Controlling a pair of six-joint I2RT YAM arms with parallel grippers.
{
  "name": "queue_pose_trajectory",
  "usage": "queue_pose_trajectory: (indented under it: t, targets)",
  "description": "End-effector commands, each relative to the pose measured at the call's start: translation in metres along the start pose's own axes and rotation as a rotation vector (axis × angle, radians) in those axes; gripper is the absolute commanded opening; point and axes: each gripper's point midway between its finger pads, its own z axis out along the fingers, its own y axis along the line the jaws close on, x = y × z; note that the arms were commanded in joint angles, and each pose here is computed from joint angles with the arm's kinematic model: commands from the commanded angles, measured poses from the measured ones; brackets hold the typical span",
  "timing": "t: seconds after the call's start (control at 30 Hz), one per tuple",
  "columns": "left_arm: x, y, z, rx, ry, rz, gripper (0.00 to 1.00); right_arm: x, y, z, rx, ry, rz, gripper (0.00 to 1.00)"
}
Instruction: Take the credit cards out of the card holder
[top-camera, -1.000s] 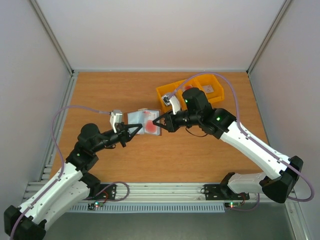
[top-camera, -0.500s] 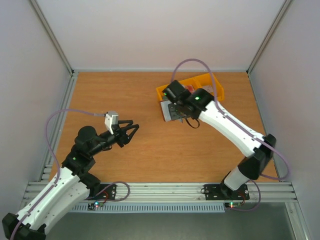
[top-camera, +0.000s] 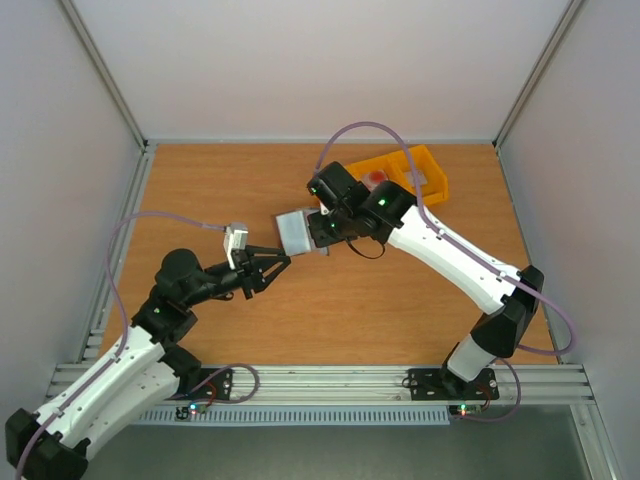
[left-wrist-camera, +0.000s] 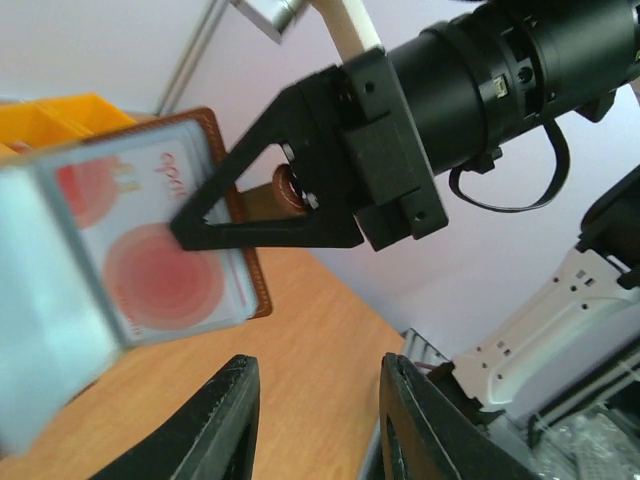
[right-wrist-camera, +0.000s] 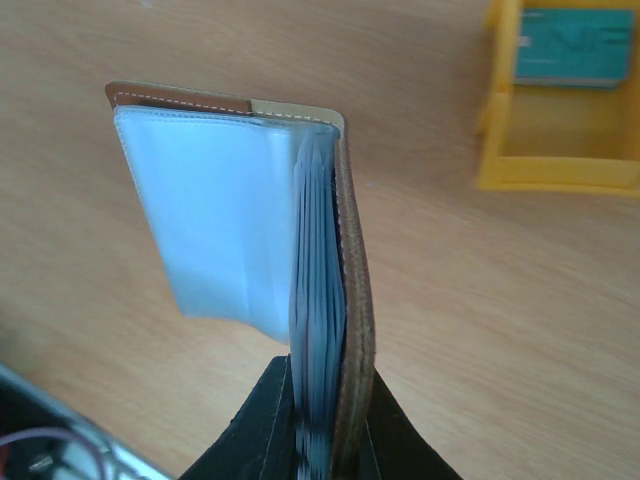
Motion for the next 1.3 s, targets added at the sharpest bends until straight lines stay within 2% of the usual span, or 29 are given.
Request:
queue_pose_trajectory:
  t: [0.0,0.1,0.23,0.47,0.57,0.9,1.03,1.17,1.27]
  targets:
    - [-0.021,-0.034,0.003,0.119,-0.039,-0.019,0.34,-0.011,0.038,-0.008,-0.176,-0.034,-0.007,0.01]
    - [-0.018,-0.029,0.004,0.096,-0.036,-0.041,0.34,-0.013,0.049,-0.014,-0.239,-0.047,-0.023,0.01]
    - [-0.007,0.007,0.003,-0.068,-0.039,-0.099,0.34,-0.011,0.073,-0.032,-0.408,-0.086,-0.081,0.01]
    - [-0.008,0.021,-0.006,-0.156,-0.027,-0.048,0.30,0.000,0.092,-0.072,-0.596,-0.148,-0.206,0.01]
    - [-0.009,0.010,-0.008,-0.103,-0.023,-0.027,0.29,0.006,0.089,-0.085,-0.630,-0.175,-0.246,0.01]
    - [-0.022,-0.035,-0.009,0.120,-0.040,0.049,0.30,0.032,0.113,-0.132,-0.905,-0.254,-0.432,0.01]
    - [-0.025,-0.040,-0.013,0.134,-0.048,0.018,0.32,0.043,0.117,-0.146,-0.972,-0.248,-0.486,0.01]
    - [-0.027,-0.061,-0.015,0.238,-0.027,0.060,0.35,0.051,0.124,-0.156,-1.060,-0.244,-0.526,0.01]
    - [-0.030,-0.071,-0.017,0.280,-0.023,0.085,0.33,0.051,0.127,-0.158,-1.082,-0.256,-0.549,0.01]
